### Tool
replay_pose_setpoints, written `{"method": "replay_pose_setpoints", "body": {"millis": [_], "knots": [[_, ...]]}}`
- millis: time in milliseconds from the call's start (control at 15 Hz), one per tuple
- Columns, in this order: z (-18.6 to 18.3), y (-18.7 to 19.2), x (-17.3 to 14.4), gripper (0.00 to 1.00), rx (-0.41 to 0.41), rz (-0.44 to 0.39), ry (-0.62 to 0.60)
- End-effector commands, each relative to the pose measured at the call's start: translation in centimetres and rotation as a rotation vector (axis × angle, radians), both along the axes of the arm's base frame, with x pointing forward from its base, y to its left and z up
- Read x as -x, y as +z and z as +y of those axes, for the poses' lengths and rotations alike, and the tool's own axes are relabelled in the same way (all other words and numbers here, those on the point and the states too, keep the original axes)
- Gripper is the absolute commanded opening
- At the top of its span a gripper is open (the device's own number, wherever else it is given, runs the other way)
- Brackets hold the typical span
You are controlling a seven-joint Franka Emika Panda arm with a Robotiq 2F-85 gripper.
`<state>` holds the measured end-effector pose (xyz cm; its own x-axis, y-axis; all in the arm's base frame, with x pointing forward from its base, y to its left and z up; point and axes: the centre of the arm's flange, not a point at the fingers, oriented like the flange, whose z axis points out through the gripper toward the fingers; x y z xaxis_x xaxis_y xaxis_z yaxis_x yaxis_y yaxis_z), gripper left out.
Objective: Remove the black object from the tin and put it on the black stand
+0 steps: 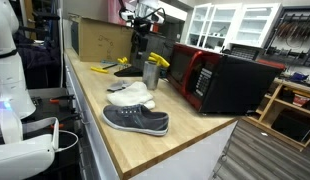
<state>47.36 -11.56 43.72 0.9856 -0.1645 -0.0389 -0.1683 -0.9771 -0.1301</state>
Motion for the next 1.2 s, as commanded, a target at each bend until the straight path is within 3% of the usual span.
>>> {"method": "replay_pose_setpoints", "body": {"millis": [0,533,1133], "knots": [[0.1,2.9,-2.0,1.00,0.023,-0.024,-0.086],[-1.5,6.9,-6.5,1.00,0.069,-0.052,-0.372],[-1.6,6.1,-11.7,1.00,0.058,0.007,-0.663]]}}
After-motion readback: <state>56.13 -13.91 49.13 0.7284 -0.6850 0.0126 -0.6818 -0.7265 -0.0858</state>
